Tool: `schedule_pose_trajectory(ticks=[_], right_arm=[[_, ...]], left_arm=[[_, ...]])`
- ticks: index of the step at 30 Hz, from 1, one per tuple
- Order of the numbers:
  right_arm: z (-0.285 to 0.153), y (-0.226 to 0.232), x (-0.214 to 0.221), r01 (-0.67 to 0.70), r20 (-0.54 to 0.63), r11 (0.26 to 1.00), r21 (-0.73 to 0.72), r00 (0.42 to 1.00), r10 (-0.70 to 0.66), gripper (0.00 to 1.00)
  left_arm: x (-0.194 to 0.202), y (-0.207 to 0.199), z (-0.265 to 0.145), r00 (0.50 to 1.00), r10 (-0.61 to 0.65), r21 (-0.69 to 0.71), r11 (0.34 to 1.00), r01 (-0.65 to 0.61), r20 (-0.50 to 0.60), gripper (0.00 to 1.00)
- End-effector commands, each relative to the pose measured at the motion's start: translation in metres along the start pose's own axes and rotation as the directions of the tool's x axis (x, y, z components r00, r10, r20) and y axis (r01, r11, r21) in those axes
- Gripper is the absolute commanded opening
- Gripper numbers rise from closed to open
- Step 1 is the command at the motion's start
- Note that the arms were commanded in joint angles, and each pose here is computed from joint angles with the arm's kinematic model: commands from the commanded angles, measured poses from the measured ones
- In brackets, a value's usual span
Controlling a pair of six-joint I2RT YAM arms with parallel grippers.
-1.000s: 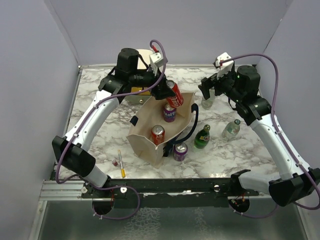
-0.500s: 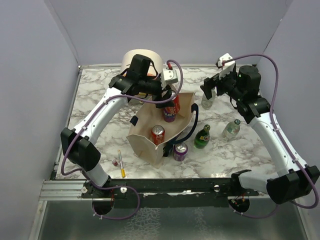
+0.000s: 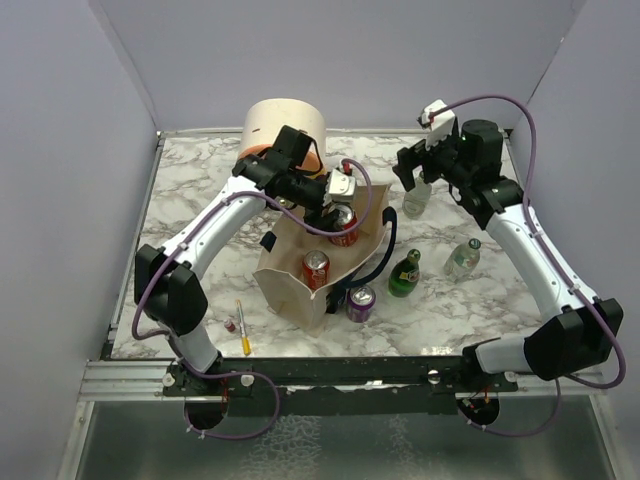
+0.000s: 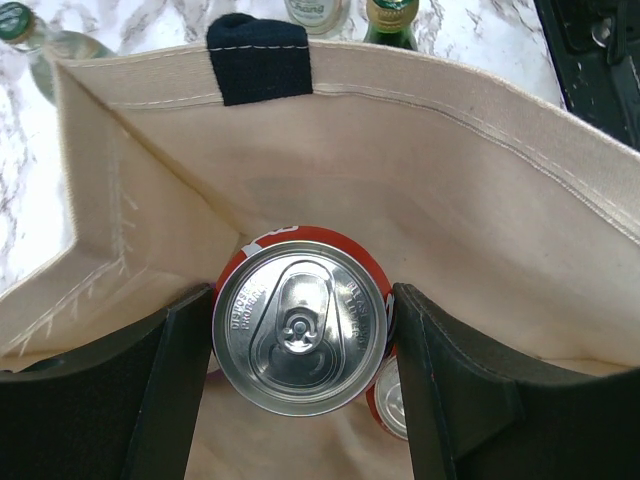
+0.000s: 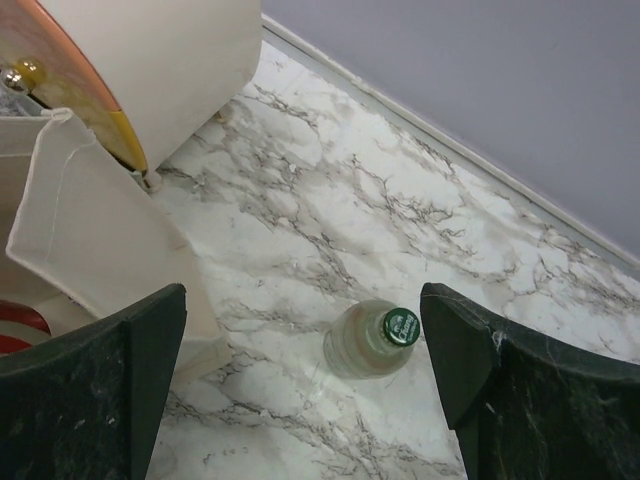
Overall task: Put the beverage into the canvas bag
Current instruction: Place the drink in the canvas bag.
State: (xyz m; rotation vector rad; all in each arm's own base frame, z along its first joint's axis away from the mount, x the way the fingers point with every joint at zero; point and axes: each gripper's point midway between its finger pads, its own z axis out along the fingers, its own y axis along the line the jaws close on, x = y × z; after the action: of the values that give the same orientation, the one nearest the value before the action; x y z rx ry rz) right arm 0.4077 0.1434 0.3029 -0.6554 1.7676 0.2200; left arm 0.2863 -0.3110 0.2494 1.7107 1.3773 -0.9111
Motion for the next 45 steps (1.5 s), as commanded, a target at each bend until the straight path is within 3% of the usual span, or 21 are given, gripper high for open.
schedule_pose_trajectory(ticks=[1, 19, 45], right_arm=[[0.003, -0.004, -0.021, 0.001, 0.038, 1.000, -0.005, 0.999, -0.001, 1.00], [0.022, -0.019, -0.003, 0.003, -0.053, 0.999, 0.045, 0.999, 0.000, 1.00], [0.023, -0.021, -0.004, 0.038, -0.065, 0.998, 0.042, 0.997, -0.035, 1.00]], left_arm=[[-0.022, -0.002, 0.014, 0.984, 0.160, 0.086, 0.982, -0.166, 0.076, 0.00], [0.032, -0.009, 0.043, 0.957, 0.278, 0.253, 0.935, -0.249, -0.083, 0.00], [0.082, -0.013, 0.063, 0.967, 0.243, 0.342, 0.917, -0.204, -0.074, 0.00]])
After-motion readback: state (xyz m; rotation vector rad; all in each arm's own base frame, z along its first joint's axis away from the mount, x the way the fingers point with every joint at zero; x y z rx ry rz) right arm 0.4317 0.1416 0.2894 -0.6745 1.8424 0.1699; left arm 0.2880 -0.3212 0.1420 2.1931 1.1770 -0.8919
